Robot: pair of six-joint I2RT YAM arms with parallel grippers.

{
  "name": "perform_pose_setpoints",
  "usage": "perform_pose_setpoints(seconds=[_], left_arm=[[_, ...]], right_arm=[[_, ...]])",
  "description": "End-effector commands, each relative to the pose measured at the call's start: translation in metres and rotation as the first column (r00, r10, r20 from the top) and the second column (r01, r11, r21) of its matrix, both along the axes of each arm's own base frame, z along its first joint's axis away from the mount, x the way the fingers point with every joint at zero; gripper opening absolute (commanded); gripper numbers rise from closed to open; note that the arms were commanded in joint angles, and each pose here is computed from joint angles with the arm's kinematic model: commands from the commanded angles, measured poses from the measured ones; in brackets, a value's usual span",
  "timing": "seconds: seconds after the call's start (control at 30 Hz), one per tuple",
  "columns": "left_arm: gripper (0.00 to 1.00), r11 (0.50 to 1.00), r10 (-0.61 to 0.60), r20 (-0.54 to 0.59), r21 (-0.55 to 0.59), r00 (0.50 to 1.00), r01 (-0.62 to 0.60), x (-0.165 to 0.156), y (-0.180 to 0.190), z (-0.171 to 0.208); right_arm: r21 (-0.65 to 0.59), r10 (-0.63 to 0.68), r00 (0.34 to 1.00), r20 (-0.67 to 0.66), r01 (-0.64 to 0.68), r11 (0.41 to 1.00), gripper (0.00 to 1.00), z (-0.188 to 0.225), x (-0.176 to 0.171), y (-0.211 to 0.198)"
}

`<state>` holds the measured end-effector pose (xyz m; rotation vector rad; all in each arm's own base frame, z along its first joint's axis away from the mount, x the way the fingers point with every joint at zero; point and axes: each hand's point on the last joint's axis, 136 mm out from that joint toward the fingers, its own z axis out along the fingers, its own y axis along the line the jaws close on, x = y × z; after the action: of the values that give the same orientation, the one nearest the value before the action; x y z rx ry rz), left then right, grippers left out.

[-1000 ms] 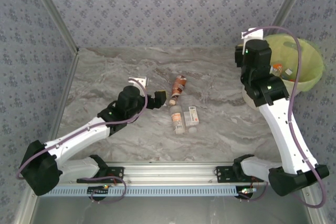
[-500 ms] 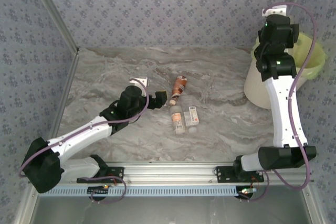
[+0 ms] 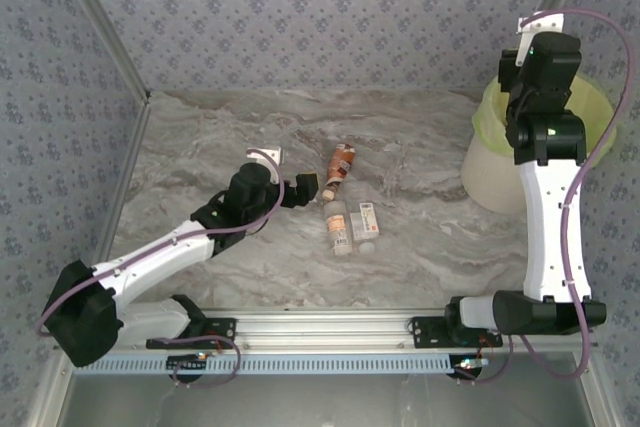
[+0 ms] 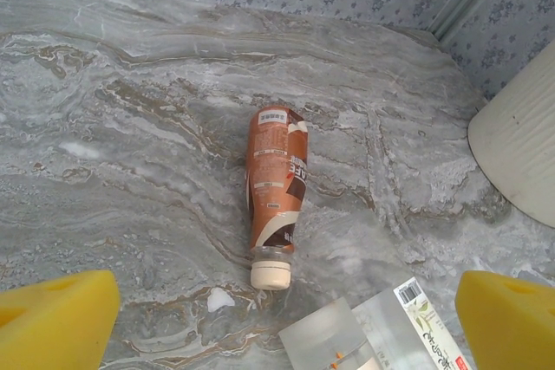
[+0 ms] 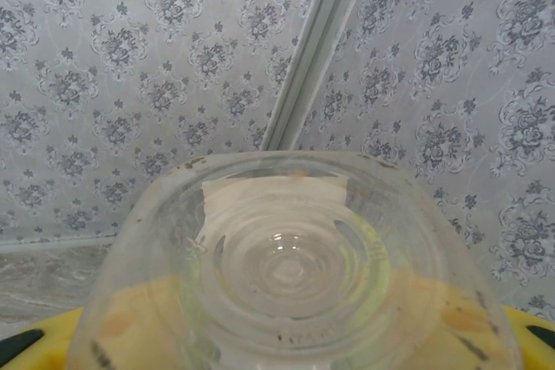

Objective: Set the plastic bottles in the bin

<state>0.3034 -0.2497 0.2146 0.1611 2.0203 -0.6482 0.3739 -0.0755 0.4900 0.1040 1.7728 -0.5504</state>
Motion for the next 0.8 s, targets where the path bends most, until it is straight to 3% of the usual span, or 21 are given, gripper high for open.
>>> perform_pose_setpoints(seconds=[0.0,0.2,0.53,0.63,0.77], left_arm=[[0.99,0.999,0.005,0.013,-0.038,1.000,-0.005,0.004,-0.002,0.009],[1.00,1.000,0.003,0.002,-0.029,1.000,-0.003,0.005,-0.004,0.005],[1.00,1.000,-0.004,-0.023,-0.025,1.000,0.004,0.010,-0.011,0.001],[0.99,1.000,-0.005,-0.030,-0.024,1.000,0.004,0.011,-0.012,-0.002],[1.00,1.000,-0.005,-0.039,-0.020,0.999,0.004,0.011,-0.013,-0.004]], right_arm=[[-0.012,-0.064,0.997,0.047,0.065,0.998,0.22,0.016,-0.005,-0.013],[-0.139,-0.265,0.964,-0.028,0.259,0.956,0.22,-0.007,0.018,-0.054],[-0.313,-0.415,0.903,-0.110,0.365,0.877,0.31,-0.039,0.064,-0.074],[-0.357,-0.455,0.881,-0.128,0.387,0.850,0.44,-0.047,0.072,-0.084],[-0.440,-0.480,0.867,-0.131,0.383,0.812,0.74,-0.044,0.084,-0.083]])
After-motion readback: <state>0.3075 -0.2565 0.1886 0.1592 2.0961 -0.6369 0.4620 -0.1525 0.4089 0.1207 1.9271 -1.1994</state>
